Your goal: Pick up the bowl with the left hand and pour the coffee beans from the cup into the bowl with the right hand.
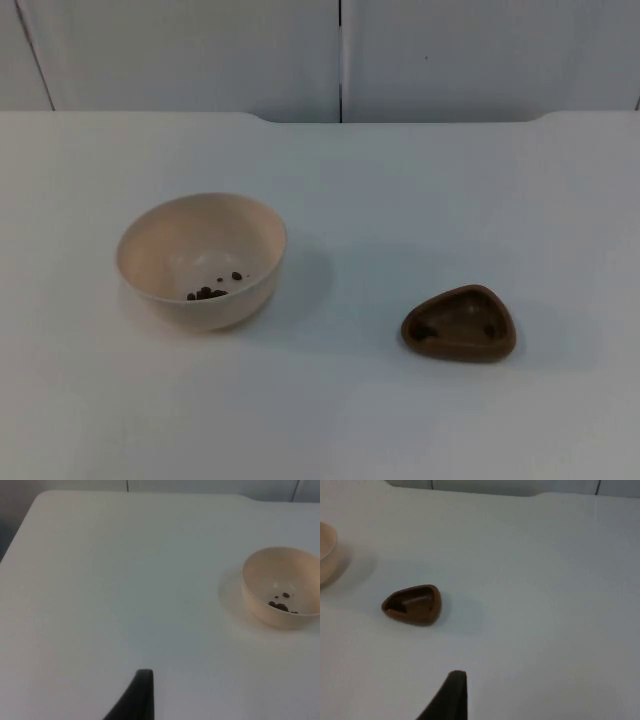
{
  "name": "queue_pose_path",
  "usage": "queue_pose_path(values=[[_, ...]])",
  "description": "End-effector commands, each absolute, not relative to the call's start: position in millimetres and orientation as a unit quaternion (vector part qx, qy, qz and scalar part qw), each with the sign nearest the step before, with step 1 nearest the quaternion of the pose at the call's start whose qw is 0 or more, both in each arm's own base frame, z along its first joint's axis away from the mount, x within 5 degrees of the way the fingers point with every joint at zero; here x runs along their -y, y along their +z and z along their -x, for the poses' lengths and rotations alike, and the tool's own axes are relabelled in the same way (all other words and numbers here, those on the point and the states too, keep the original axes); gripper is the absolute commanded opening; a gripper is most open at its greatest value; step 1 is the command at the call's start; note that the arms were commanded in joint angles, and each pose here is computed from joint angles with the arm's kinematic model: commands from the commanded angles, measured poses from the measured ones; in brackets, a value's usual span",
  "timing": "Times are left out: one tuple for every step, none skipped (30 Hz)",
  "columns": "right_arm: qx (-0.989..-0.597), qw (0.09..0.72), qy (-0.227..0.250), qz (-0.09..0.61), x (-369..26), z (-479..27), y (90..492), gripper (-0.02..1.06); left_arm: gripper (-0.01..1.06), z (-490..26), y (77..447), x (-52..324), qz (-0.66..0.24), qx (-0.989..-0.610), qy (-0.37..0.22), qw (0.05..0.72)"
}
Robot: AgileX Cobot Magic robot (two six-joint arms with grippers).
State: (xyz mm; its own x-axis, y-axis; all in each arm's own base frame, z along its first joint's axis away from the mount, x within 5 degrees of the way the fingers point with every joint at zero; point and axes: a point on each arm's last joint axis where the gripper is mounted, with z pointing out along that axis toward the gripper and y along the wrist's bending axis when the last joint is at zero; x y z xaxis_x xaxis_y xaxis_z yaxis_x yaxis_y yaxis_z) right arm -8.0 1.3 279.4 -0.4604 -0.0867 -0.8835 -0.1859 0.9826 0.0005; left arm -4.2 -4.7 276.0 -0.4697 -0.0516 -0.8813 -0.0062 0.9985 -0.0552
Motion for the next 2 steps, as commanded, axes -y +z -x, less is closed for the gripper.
queue_pose_path(values=[[-0.852,0.519,0.033,0.064,-1.5,7.5,279.7,1.05,1.05,4.6,274.6,4.5,0.017,-0.858,-0.02,0.514],[-0.852,0.519,0.033,0.064,-1.5,7.5,279.7,1.05,1.05,4.6,274.6,4.5,0.017,-0.858,-0.02,0.514]])
